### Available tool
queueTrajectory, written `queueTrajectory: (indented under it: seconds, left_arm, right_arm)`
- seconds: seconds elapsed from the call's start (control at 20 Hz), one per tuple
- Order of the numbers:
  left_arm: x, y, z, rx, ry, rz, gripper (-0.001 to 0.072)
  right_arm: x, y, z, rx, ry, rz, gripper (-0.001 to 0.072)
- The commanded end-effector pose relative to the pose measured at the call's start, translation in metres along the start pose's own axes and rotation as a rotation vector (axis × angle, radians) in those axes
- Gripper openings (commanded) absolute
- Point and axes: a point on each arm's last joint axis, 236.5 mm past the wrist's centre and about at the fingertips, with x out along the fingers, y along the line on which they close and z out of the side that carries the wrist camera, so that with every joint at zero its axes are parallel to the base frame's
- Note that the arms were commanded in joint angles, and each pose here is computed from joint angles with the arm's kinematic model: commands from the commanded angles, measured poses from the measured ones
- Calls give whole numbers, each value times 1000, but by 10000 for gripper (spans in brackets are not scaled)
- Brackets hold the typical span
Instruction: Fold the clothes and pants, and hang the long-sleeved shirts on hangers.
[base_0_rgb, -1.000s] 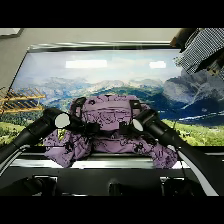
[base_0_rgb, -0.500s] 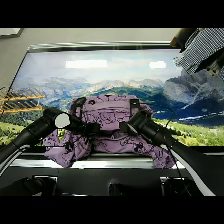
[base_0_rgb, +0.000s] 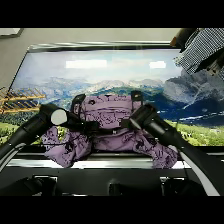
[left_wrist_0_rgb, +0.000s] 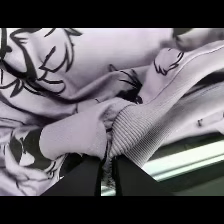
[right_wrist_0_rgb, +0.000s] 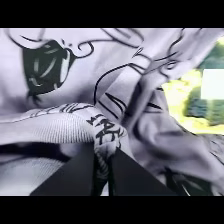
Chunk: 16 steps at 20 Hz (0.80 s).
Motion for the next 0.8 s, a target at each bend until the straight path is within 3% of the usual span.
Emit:
queueTrajectory:
  seconds: [0.0,0.4,0.75]
  left_arm:
    - [-47,-18,10,89,-24,-1,27]
    - [-188,-69,40,215,-261,-61,27]
    - [-274,-92,30,271,-412,-139,27]
  right_arm:
    - [-82,-18,12,-11,-37,16,49]
    - [-267,-32,62,128,-348,274,49]
    - [-361,-18,97,199,-605,541,49]
